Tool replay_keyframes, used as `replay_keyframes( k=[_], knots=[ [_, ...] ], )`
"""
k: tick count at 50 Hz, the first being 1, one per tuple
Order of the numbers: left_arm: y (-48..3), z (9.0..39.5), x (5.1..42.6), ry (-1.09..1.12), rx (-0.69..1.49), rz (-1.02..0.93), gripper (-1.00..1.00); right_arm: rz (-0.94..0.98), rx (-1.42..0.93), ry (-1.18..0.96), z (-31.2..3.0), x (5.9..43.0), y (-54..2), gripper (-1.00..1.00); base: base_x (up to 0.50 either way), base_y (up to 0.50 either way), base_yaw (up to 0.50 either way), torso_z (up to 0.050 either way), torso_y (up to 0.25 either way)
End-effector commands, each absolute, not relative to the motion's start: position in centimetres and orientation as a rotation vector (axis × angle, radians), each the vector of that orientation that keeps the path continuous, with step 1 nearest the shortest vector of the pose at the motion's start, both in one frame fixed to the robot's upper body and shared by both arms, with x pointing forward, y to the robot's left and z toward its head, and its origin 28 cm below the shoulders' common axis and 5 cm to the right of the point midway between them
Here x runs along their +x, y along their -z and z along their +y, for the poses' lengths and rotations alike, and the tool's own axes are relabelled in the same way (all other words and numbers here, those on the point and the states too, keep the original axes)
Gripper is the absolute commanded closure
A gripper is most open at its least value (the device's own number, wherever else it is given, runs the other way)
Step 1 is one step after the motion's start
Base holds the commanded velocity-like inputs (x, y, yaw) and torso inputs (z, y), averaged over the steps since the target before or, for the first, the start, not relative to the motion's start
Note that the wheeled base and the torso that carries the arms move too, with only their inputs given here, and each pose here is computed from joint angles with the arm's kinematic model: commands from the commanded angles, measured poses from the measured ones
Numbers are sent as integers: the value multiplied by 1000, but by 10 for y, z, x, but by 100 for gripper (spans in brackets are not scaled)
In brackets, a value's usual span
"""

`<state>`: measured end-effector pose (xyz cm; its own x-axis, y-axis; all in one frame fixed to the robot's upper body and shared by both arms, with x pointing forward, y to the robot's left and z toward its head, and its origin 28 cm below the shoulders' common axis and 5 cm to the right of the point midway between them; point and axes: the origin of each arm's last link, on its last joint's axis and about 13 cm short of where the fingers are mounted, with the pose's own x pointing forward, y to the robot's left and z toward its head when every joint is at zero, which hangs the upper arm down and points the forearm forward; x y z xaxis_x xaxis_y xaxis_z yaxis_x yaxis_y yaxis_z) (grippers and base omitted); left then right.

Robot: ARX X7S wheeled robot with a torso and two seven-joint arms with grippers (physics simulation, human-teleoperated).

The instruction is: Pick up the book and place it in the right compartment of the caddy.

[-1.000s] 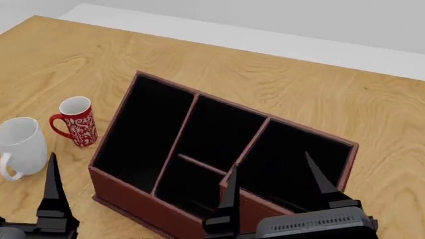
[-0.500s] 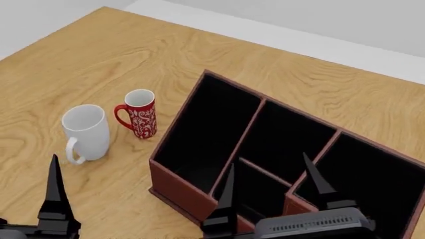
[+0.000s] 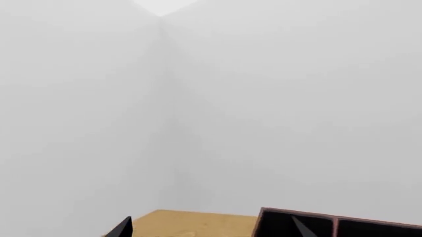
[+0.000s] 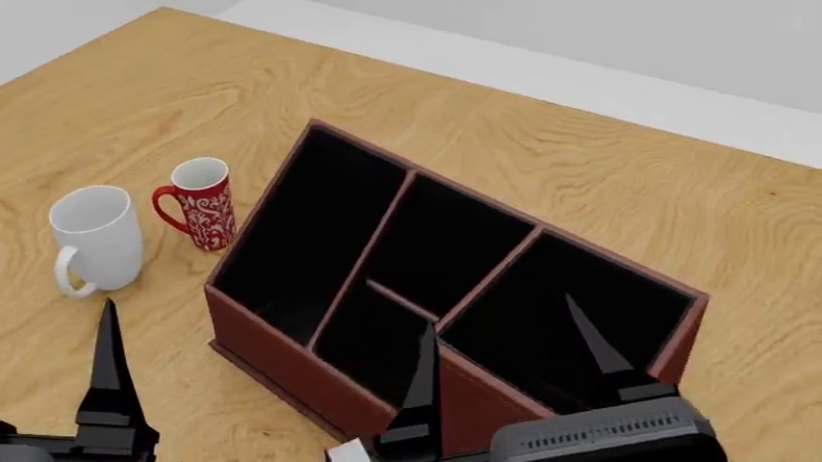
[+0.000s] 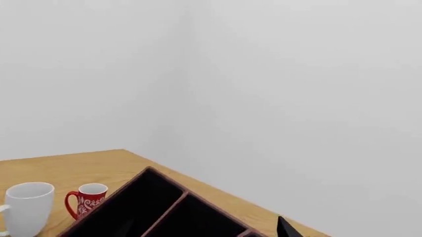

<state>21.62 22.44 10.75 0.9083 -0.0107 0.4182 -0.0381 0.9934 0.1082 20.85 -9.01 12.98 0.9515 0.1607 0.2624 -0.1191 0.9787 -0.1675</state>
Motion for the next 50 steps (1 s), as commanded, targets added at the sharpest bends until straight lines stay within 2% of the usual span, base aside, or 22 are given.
replay_keyframes(
  k=[1,8,14,25,43,50],
  knots=[
    [-107,224,216,-13,111,-430,-100,-291,-128,-174,-90,208,-130,-100,226,-446,0,0,0],
    [-108,224,216,-13,110,-429,-100,-284,-138,-135,-91,209,-128,-100,397,-302,0,0,0],
    [-109,224,216,-12,108,-429,-100,-270,-222,-75,-91,210,-129,-100,18,1,0,0,0],
    [-109,225,216,-12,108,-431,-100,-284,-189,-76,-90,209,-129,-100,0,0,500,0,0],
    [-110,225,216,-14,107,-433,-100,-279,-213,-92,-89,210,-129,-100,0,0,0,0,0],
    [-115,229,214,-31,104,-441,-100,-235,-288,-86,-79,203,-155,-100,0,0,0,0,0]
  ],
)
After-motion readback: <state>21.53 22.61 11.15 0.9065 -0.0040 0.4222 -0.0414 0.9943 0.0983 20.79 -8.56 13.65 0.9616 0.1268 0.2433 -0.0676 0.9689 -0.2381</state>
